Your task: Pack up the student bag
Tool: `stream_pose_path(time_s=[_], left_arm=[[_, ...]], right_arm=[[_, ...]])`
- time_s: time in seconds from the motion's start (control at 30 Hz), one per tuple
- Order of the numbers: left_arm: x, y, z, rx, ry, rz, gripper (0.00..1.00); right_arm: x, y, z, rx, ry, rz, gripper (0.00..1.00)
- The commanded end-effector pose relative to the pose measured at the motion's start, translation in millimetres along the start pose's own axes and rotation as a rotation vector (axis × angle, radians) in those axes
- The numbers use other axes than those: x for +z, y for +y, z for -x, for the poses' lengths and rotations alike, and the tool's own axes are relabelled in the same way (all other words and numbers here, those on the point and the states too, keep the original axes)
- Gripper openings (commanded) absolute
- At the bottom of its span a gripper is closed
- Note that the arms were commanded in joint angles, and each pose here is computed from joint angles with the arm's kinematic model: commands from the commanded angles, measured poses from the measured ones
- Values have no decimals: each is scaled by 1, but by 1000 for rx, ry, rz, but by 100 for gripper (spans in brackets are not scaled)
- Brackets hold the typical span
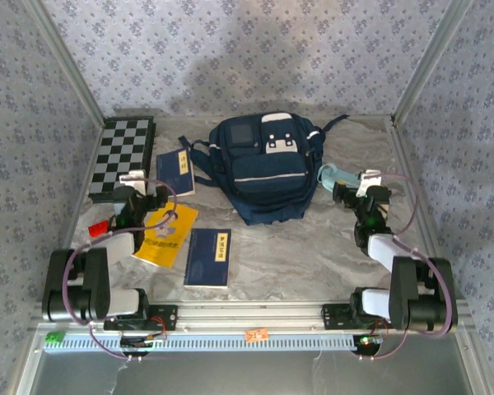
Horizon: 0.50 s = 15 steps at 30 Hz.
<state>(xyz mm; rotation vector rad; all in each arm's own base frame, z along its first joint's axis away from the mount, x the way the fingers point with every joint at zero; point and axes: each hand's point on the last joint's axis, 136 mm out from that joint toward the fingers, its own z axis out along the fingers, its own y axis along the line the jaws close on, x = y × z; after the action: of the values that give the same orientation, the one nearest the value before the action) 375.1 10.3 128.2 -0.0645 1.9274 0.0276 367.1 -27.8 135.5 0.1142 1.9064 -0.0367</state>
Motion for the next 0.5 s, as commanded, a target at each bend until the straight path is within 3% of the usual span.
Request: stream_pose_path(time_s=[0.0,0.17,0.3,0.47], left_arm=[[-13,-11,10,-32,22,-69,100],[-34,-32,26,-127,44,-192,100],[-53,-40,52,-231,31,-240,100],[-71,-26,60,-435,68,-155,100]], right_arm=[[-11,-8,5,111,43,-13,100],[-32,-31,7,427,151,-105,100],[-41,-25,-2,561,239,-33,100],[-44,-4,-7,599,316,65,100]])
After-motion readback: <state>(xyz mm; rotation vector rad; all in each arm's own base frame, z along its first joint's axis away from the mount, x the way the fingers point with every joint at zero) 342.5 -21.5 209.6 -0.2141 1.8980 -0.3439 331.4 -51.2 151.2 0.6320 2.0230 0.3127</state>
